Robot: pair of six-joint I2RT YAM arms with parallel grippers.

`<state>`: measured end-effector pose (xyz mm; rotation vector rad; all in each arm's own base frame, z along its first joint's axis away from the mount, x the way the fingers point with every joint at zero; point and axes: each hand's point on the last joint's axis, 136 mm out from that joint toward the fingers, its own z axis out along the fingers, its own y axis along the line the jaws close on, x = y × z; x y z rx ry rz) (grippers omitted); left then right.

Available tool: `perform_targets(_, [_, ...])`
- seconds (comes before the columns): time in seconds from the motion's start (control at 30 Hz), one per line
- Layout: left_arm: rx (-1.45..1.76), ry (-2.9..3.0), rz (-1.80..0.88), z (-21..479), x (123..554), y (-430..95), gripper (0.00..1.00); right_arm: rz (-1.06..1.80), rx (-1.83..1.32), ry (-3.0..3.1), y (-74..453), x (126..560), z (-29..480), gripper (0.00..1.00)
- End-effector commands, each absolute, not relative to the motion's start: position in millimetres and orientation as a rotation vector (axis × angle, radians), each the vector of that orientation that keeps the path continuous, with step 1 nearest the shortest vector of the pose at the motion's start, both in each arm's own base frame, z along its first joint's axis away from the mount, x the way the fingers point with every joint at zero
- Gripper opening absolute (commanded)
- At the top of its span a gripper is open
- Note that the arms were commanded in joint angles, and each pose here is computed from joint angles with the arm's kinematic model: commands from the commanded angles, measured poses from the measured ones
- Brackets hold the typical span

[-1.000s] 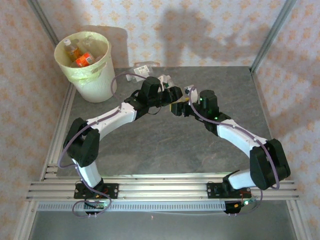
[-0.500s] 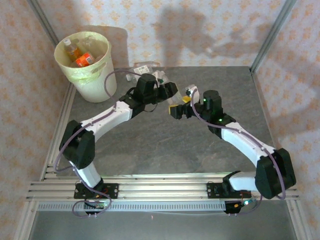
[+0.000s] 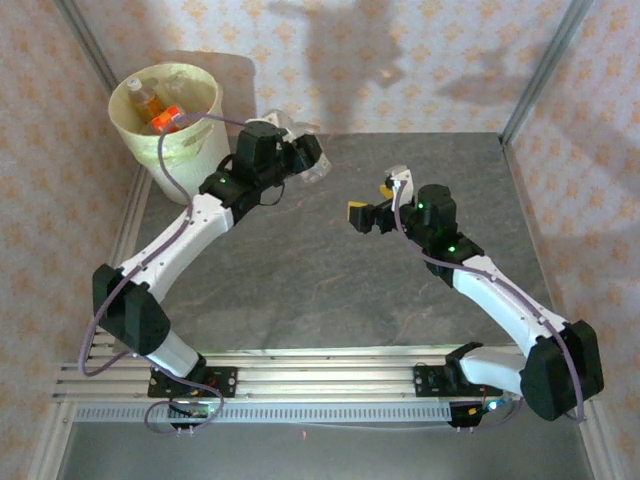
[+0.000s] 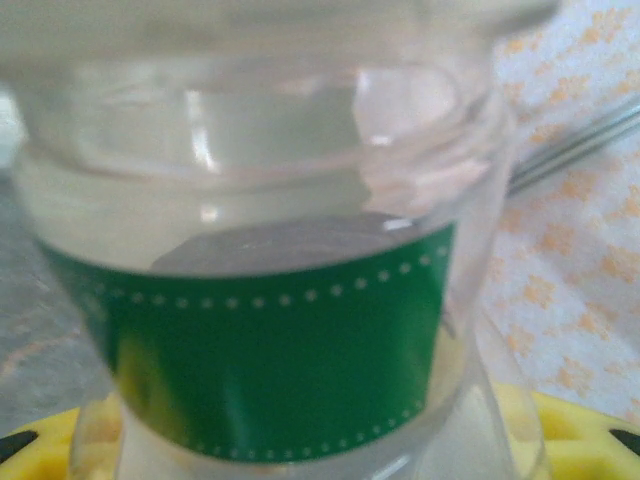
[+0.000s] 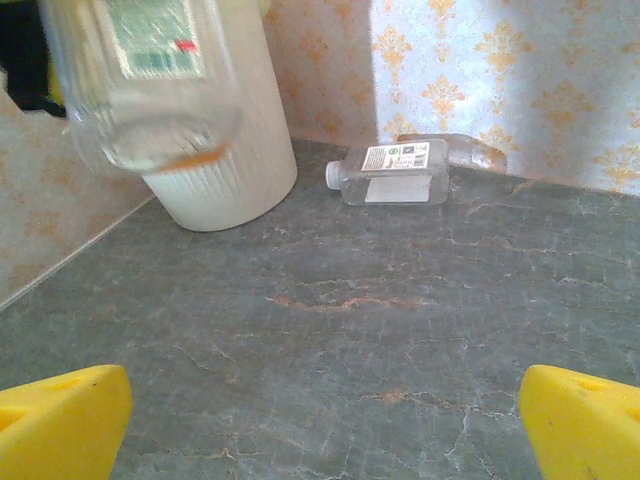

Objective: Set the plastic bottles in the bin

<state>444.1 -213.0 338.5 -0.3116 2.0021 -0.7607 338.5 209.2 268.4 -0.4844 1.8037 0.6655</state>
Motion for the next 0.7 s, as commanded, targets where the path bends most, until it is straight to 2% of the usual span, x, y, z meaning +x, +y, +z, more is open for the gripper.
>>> perform_targets(0.0, [-0.397, 1.917, -0.437, 386, 436, -150, 0.55, 0.659, -0.47, 1.734, 206, 334, 297, 0.99])
perform_targets(0.1, [-0.472, 1.874, -0.245, 411, 432, -112, 0.54, 0.646, -0.493, 1.721, 205, 330, 301, 0.99])
perform_targets(0.4, [-0.564, 1.668, -0.046, 473, 425, -46, 0.54, 0.64, -0.594, 1.684, 207, 312, 310, 0.99])
perform_targets(0.67, [-0.666, 1.58, 0.0, 480, 452, 15, 0.55, 0.637, -0.599, 1.691, 202, 302, 311, 0.99])
